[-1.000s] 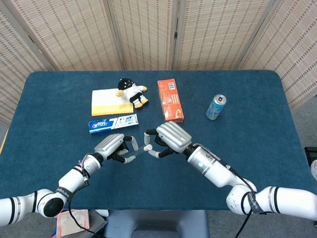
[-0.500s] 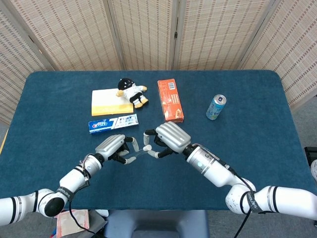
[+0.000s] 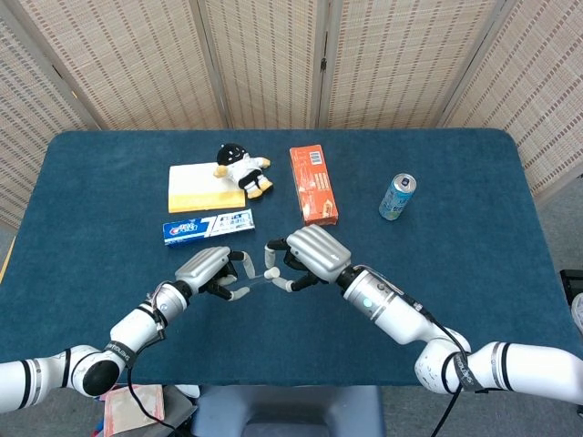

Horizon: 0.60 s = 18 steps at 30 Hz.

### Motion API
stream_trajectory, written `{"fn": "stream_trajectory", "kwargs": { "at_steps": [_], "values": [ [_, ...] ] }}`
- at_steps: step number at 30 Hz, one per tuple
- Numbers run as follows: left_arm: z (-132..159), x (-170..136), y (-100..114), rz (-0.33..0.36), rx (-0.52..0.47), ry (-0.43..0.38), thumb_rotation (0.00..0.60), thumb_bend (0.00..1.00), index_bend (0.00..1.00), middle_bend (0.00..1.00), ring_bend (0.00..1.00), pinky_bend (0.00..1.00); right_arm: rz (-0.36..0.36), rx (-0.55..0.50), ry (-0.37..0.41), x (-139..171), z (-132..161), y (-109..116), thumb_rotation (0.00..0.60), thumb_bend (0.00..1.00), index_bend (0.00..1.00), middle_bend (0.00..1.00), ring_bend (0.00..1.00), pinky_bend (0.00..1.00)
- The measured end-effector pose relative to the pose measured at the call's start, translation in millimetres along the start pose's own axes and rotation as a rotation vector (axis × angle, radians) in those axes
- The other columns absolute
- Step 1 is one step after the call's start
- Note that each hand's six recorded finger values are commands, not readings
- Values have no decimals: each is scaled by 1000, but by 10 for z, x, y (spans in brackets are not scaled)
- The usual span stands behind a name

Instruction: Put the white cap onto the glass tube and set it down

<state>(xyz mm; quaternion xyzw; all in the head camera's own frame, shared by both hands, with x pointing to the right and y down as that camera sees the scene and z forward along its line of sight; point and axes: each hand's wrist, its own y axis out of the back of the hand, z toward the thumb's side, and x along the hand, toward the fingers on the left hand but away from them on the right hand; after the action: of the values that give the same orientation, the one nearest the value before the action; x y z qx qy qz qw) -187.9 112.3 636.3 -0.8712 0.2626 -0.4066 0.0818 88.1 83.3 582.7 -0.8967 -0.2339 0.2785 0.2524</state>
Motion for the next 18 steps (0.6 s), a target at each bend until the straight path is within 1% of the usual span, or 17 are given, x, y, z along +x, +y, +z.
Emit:
{"fn": "stream_trajectory", "kwargs": {
  "at_steps": [18],
  "values": [
    [-24,5,-13,-1,6,9,600,427,595,1000,1000,1000,-5,0,-1,6,-5,-3,600,413,614,1000,1000,1000]
  ]
}}
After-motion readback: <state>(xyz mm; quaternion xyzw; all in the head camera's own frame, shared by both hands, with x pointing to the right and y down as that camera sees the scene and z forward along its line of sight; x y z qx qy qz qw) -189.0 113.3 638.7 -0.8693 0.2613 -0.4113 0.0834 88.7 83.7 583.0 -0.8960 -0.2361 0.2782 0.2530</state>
